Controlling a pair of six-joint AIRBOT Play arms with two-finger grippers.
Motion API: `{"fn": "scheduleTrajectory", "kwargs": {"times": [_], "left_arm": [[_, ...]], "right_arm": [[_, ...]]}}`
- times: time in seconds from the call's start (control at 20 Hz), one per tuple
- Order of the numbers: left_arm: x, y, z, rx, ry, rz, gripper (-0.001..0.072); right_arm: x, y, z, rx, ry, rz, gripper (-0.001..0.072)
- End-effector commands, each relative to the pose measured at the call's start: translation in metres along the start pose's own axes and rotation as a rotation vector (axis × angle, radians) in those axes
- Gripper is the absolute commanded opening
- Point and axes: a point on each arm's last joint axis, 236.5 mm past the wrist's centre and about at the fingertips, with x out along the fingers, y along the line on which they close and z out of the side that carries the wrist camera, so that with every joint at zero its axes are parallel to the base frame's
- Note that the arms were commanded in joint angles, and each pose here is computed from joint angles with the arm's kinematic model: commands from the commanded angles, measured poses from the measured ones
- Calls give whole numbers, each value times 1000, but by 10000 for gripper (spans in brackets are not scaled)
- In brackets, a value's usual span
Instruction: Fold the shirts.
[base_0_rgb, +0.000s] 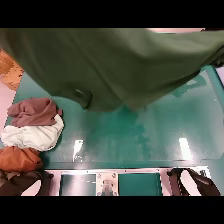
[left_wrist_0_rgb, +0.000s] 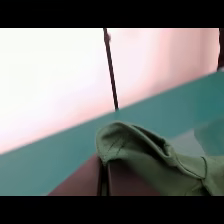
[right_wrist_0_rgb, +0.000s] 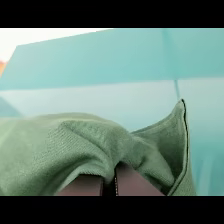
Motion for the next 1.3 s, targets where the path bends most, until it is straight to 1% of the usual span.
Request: {"fn": "scheduleTrajectory", "kwargs": {"times": [0.0, 0.15, 0.25, 0.3, 0.4, 0.5, 0.55, 0.6, 0.65, 0.7, 0.85, 0.95, 1.05, 1.1, 1.15, 1.25], "left_arm": [[24, -28, -87, -100, 280, -136, 21], [60, -70, -202, -291, 545, -312, 21], [84, -90, -275, -452, 629, -352, 22], [97, -91, -316, -504, 640, -323, 21], [113, -82, -382, -583, 646, -221, 21], [117, -77, -419, -625, 667, -159, 21], [118, -79, -426, -646, 679, -156, 21], [119, -80, -430, -652, 691, -156, 21], [120, -80, -435, -655, 702, -155, 21], [121, -80, -439, -652, 712, -157, 21], [122, -82, -452, -646, 748, -164, 21], [121, -86, -461, -652, 779, -173, 22], [120, -88, -468, -639, 800, -187, 22], [120, -89, -470, -634, 808, -192, 22], [120, -90, -471, -623, 810, -198, 22], [121, -90, -474, -618, 815, -199, 22]], "right_arm": [[24, -24, -49, 88, 122, -5, 23], [68, -71, -123, 229, 237, -39, 23], [96, -104, -183, 351, 309, -86, 23], [109, -118, -211, 391, 346, -106, 23], [128, -142, -249, 462, 403, -147, 23], [142, -161, -265, 514, 444, -179, 23], [147, -167, -268, 527, 456, -188, 30], [153, -171, -268, 536, 468, -189, 126], [155, -173, -263, 530, 471, -187, 291], [153, -176, -253, 514, 468, -190, 350], [124, -177, -207, 542, 457, -181, 350], [101, -166, -197, 582, 462, -174, 349], [86, -153, -212, 603, 483, -204, 359], [82, -141, -228, 621, 496, -199, 390], [79, -128, -249, 634, 525, -190, 429], [75, -98, -306, 680, 615, -165, 447]]}}
